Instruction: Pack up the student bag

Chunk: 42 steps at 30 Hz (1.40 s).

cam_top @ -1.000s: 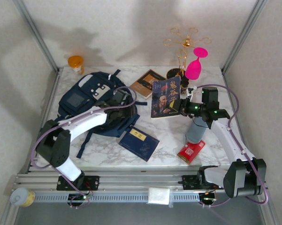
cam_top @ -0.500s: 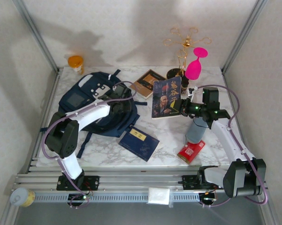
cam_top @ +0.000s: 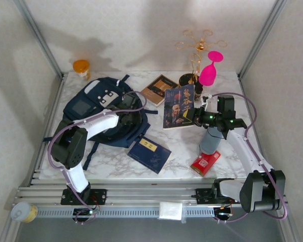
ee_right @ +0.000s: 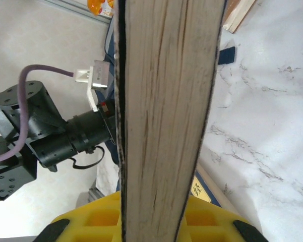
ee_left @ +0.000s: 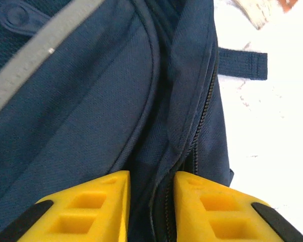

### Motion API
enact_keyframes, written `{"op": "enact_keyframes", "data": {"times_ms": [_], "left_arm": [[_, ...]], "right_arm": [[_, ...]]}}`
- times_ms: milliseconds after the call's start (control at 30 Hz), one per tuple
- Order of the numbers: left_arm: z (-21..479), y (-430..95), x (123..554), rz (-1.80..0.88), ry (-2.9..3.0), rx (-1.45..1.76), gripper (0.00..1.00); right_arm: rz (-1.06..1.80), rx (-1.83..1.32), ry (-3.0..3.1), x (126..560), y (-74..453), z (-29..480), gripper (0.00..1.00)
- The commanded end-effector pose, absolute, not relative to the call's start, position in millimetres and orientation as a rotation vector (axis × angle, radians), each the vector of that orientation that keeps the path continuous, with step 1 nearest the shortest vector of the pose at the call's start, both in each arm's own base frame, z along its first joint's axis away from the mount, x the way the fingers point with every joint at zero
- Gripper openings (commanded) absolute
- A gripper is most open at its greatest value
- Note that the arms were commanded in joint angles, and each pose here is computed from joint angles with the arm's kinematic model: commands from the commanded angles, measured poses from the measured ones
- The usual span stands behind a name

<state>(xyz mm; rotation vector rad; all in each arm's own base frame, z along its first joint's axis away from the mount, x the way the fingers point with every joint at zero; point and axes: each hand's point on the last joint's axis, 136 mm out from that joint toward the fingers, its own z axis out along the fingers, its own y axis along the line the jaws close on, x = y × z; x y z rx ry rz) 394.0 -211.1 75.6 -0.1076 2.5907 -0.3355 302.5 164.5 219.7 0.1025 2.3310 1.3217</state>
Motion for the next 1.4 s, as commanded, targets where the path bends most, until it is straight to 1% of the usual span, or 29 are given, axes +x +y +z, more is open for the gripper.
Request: {"op": "enact_keyframes", "data": {"times_ms": [0,100,167,233,267,333,433,600,833,933,1033,1100,1233,1300,1367], "left_arm": [[57.4,-224.6,378.7,-0.432,2.642,-0.051,0.28],[54.3,-221.6,377.2,-0.412,2.647,-0.044,0.22],[56.7,-215.8,379.7,-0.376,2.641,-0.052,0.13],[68.1,-212.9,383.9,-0.372,2.619,-0.055,0.01],[75.4,-214.2,385.1,-0.392,2.606,-0.05,0.0],[98.3,-217.1,388.1,-0.436,2.562,-0.026,0.0],[136.5,-209.2,393.3,-0.419,2.497,-0.033,0.0],[199.4,-183.5,398.0,-0.27,2.407,-0.045,0.0],[262.0,-160.3,395.5,-0.148,2.326,-0.044,0.0],[285.8,-155.1,394.0,-0.132,2.284,-0.038,0.0],[303.3,-152.8,394.2,-0.125,2.254,-0.037,0.0],[306.3,-153.6,393.5,-0.134,2.256,-0.035,0.0],[313.6,-155.8,388.9,-0.179,2.24,-0.042,0.0],[317.8,-157.4,386.7,-0.213,2.227,-0.052,0.0],[319.2,-164.0,383.4,-0.266,2.23,-0.039,0.0]], "right_arm": [[1.33,0.024,2.254,307.5,166.2,234.9,0.0],[1.328,0.028,2.255,308.0,165.8,233.8,0.0],[1.326,0.029,2.256,308.6,166.0,233.0,0.0],[1.321,0.033,2.259,309.9,165.4,231.6,0.0],[1.319,0.036,2.262,310.5,165.3,230.8,0.0],[1.327,0.045,2.267,311.6,165.8,229.6,0.0],[1.368,0.033,2.278,309.4,171.6,229.9,0.0],[1.407,-0.019,2.32,300.9,193.5,229.5,0.0],[1.514,-0.13,2.336,280.0,252.7,239.7,0.0],[1.545,-0.151,2.374,271.3,283.3,229.8,0.0],[1.569,-0.153,2.432,269.6,314.3,211.6,0.0],[1.583,-0.185,2.438,269.6,337.0,206.8,0.0],[1.584,-0.207,2.457,282.8,374.9,193.4,0.0],[1.584,-0.308,2.443,282.4,402.5,194.9,0.0],[1.567,-0.357,2.459,291.1,423.0,187.0,0.0]]}}
